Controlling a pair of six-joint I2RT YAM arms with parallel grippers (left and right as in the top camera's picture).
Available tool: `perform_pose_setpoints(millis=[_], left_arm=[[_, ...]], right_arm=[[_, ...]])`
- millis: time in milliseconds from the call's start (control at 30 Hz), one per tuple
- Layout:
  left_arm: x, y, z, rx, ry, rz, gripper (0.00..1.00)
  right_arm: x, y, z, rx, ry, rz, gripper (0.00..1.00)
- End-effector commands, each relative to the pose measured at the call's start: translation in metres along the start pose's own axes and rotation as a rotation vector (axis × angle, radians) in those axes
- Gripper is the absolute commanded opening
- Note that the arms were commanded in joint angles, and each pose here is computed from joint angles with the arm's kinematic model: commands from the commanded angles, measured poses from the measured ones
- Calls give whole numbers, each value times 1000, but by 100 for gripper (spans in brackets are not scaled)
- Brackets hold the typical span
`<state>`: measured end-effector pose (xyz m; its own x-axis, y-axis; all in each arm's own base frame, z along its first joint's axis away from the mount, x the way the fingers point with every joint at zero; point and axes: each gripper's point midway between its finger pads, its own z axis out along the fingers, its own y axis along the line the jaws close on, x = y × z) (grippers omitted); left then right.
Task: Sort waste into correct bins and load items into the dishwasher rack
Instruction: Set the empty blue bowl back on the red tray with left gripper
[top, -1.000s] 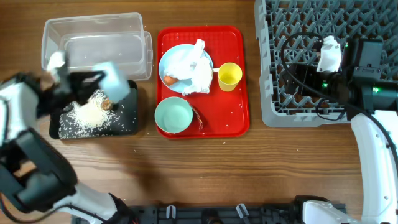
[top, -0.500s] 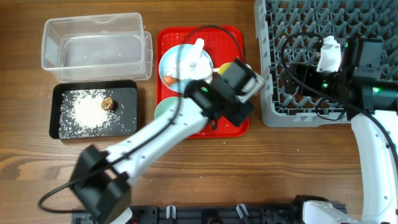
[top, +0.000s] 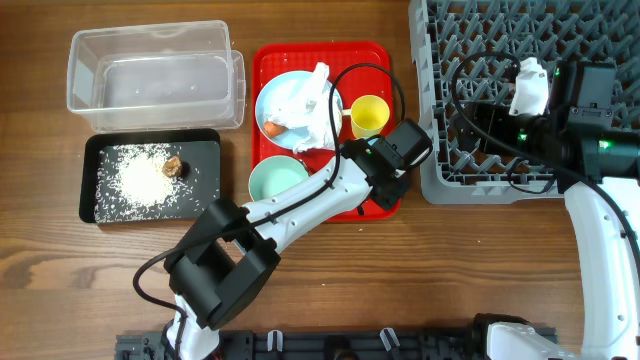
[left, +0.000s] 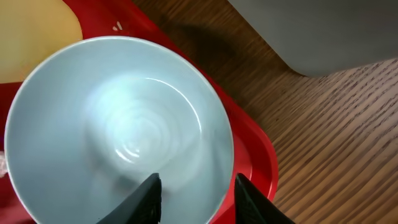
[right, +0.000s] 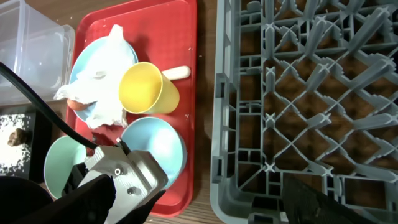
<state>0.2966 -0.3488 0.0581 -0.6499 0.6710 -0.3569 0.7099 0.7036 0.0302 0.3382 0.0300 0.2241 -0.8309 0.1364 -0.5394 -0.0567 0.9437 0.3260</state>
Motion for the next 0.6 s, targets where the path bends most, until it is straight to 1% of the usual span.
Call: perform_pose_setpoints(millis=[0,33,67,100,133,167,233,267,300,333,433,467,500,533,567], left_arm=[[-35,15,-55,-13,-116,-96,47],[-43,22,-75,-14,-150,-125,50],[-51,33,-100,-17,-195,-167,56],[-55,43,-119,-21,-230,-195,58],[-57,65,-152,-31,-294,-273,65],[-55,82,-170,-44,-329,-328,69],[-49,118,-190,-83,-366,-410,78],[-47,128,-191,-95,-368,-431,84],[-43,147,-191,-117,-366,-468,86],[-40,155,-191,-127,-365,-485,87],[-39,169,-192,-136,-371,-520,93],[-41,170,-192,-113,-382,-526,94],[-47,170,-193,-56,-404,-526,98],[-61,167,-189,19,-443,-485,99],[-67,168,-185,44,-456,-481,100]], right_arm=[[-9,4,-1,-13,-25,-56,93],[-10,7,-1,-30,-27,-56,93],[-11,11,-1,-55,-33,-59,93],[-13,14,-2,-74,-38,-58,93],[-14,20,-2,-101,-46,-62,92],[-16,22,-2,-108,-52,-68,91],[-24,32,0,-119,-81,-65,90],[-28,36,1,-122,-100,-58,89],[-36,45,3,-126,-129,-56,88],[-40,49,7,-115,-144,-53,87],[-45,59,26,-101,-145,-49,87],[-43,61,36,-105,-126,-44,88],[-41,58,43,-101,-105,-23,90],[-41,57,45,-99,-101,-23,93],[-42,57,44,-99,-105,-26,94]])
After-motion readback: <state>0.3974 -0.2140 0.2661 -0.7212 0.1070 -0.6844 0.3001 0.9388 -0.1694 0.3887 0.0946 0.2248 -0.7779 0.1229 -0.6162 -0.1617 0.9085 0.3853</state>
